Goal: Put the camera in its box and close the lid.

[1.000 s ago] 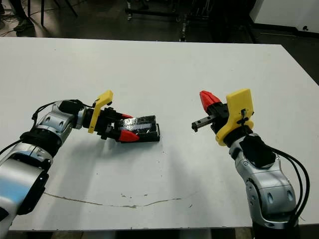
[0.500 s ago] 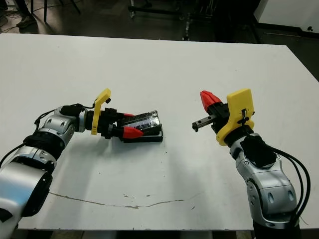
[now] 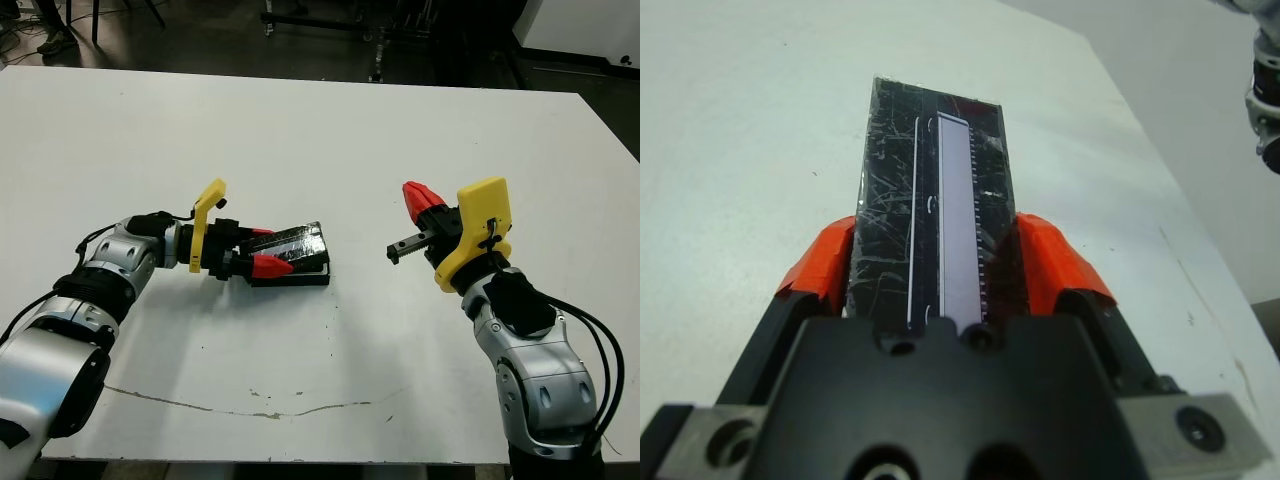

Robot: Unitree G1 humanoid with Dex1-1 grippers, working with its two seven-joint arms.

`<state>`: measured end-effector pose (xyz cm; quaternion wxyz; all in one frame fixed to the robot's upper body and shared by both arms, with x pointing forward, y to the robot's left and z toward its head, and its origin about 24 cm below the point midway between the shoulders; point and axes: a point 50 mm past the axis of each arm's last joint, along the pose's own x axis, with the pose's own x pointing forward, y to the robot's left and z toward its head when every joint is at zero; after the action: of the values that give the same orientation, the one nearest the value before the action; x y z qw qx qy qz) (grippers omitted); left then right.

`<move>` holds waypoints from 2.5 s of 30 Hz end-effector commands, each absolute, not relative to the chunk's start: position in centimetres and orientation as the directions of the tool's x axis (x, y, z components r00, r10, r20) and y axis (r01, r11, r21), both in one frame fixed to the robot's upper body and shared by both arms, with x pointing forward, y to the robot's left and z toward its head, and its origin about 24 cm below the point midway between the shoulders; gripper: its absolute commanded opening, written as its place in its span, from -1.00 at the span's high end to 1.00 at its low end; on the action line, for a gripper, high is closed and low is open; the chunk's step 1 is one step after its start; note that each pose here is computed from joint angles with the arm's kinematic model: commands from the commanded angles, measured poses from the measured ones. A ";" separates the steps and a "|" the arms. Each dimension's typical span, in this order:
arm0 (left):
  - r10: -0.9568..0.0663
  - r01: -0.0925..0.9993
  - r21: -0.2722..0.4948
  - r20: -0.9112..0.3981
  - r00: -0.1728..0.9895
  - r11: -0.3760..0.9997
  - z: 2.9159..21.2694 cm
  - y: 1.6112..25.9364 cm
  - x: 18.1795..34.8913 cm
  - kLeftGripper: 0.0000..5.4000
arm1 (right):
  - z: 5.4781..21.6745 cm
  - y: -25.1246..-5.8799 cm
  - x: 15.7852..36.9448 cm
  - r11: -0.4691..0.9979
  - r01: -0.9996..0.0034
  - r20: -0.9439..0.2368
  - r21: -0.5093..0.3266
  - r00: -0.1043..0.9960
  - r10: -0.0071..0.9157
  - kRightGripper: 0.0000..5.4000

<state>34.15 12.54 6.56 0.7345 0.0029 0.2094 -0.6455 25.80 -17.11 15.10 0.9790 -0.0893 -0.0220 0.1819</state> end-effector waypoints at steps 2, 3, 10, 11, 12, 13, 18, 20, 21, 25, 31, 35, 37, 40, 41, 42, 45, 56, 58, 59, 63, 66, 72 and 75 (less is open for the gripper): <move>-0.873 0.899 -0.410 -0.482 -0.071 0.154 0.6 11.7 30.7 -0.15 | 15.0 -17.5 25.7 0.921 -0.343 0.004 -0.185 0.937 0.350 1.00; -0.872 0.908 -0.394 -0.485 -0.072 0.144 0.7 11.8 30.7 -0.15 | 15.0 -17.5 25.7 0.921 -0.341 0.002 -0.188 0.938 0.348 1.00; -0.856 0.942 -0.311 -0.514 -0.056 0.125 0.9 12.6 30.8 -0.15 | 15.0 -17.4 25.8 0.918 -0.345 0.000 -0.197 0.936 0.352 1.00; -0.854 0.943 -0.307 -0.517 -0.055 0.125 0.9 12.8 30.7 -0.15 | 15.0 -17.4 25.7 0.919 -0.344 -0.003 -0.193 0.937 0.350 1.00; -0.853 0.943 -0.307 -0.519 -0.054 0.127 0.9 12.8 30.7 -0.15 | 15.0 -17.4 25.7 0.919 -0.344 -0.005 -0.190 0.937 0.350 1.00; -0.851 0.943 -0.306 -0.523 -0.051 0.132 0.9 12.9 30.7 -0.15 | 15.0 -17.4 25.7 0.920 -0.344 -0.005 -0.188 0.937 0.350 1.00; -0.835 0.939 -0.308 -0.548 -0.042 0.155 0.5 12.7 30.7 -0.15 | 14.9 -17.3 25.7 0.920 -0.344 -0.002 -0.188 0.937 0.350 1.00; -0.839 0.937 -0.315 -0.542 -0.045 0.153 0.3 12.4 30.6 -0.15 | 14.9 -17.3 25.7 0.920 -0.347 0.000 -0.185 0.936 0.353 1.00; -0.839 0.938 -0.313 -0.541 -0.046 0.151 0.2 12.2 30.6 -0.15 | 14.9 -17.4 25.7 0.920 -0.345 0.000 -0.186 0.936 0.351 1.00; -0.833 0.942 -0.298 -0.552 -0.040 0.153 -0.1 11.5 30.5 -0.15 | 14.9 -17.4 25.7 0.921 -0.341 -0.004 -0.188 0.938 0.346 1.00; -0.835 0.895 -0.394 -0.548 -0.045 0.210 -0.5 10.9 30.5 -0.15 | 15.0 -17.3 25.6 0.920 -0.343 0.001 -0.189 0.937 0.349 1.00; -0.831 0.895 -0.393 -0.555 -0.047 0.211 -0.4 10.8 30.6 -0.15 | 15.0 -17.3 25.6 0.920 -0.343 0.000 -0.190 0.937 0.350 1.00; -0.826 0.905 -0.375 -0.561 -0.050 0.200 -0.3 10.7 30.6 -0.15 | 15.0 -17.3 25.6 0.921 -0.343 0.000 -0.184 0.937 0.349 1.00; -0.817 0.925 -0.333 -0.575 -0.046 0.182 -0.2 10.6 30.6 -0.15 | 15.0 -17.2 25.6 0.921 -0.345 0.000 -0.180 0.936 0.351 1.00; -0.815 0.937 -0.307 -0.578 -0.045 0.167 -0.2 10.6 30.7 -0.15 | 15.0 -17.2 25.6 0.921 -0.346 -0.001 -0.180 0.936 0.352 1.00; -0.811 0.942 -0.296 -0.583 -0.046 0.159 -0.2 10.6 30.7 -0.15 | 14.9 -17.3 25.6 0.920 -0.347 0.000 -0.182 0.936 0.353 1.00; -0.796 0.943 -0.289 -0.604 -0.045 0.166 -0.2 10.7 30.8 -0.15 | 14.9 -17.3 25.6 0.920 -0.347 -0.002 -0.183 0.936 0.352 1.00; -0.754 0.967 -0.206 -0.656 -0.025 0.147 0.1 11.2 31.1 -0.15 | 15.0 -17.2 25.6 0.920 -0.344 -0.003 -0.190 0.937 0.349 1.00; -0.754 0.965 -0.213 -0.656 -0.027 0.150 0.1 11.2 31.1 -0.15 | 15.0 -17.3 25.6 0.918 -0.346 -0.001 -0.193 0.936 0.352 1.00; -0.752 0.967 -0.207 -0.658 -0.024 0.150 0.0 11.3 31.1 -0.15 | 15.0 -17.3 25.6 0.918 -0.346 -0.003 -0.196 0.936 0.352 1.00; -0.741 0.966 -0.195 -0.671 -0.006 0.168 0.1 11.4 31.3 -0.29 | 15.0 -17.3 25.7 0.919 -0.345 -0.008 -0.192 0.937 0.350 1.00; -0.722 0.975 -0.136 -0.691 0.032 0.174 0.4 11.6 31.7 -0.43 | 15.0 -17.2 25.7 0.918 -0.349 0.000 -0.190 0.935 0.355 1.00; -0.708 0.993 -0.005 -0.702 0.079 0.115 1.2 11.6 32.1 -0.71 | 15.1 -17.2 25.7 0.917 -0.348 0.006 -0.195 0.935 0.356 1.00; -0.701 0.995 0.003 -0.710 0.074 0.102 1.3 11.6 32.1 -0.84 | 15.1 -17.3 25.7 0.917 -0.347 0.004 -0.198 0.935 0.355 1.00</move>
<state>34.64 10.53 6.45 0.7243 0.2326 0.1779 -0.6242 25.67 -17.06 15.04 0.9790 -0.0894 -0.0216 0.1821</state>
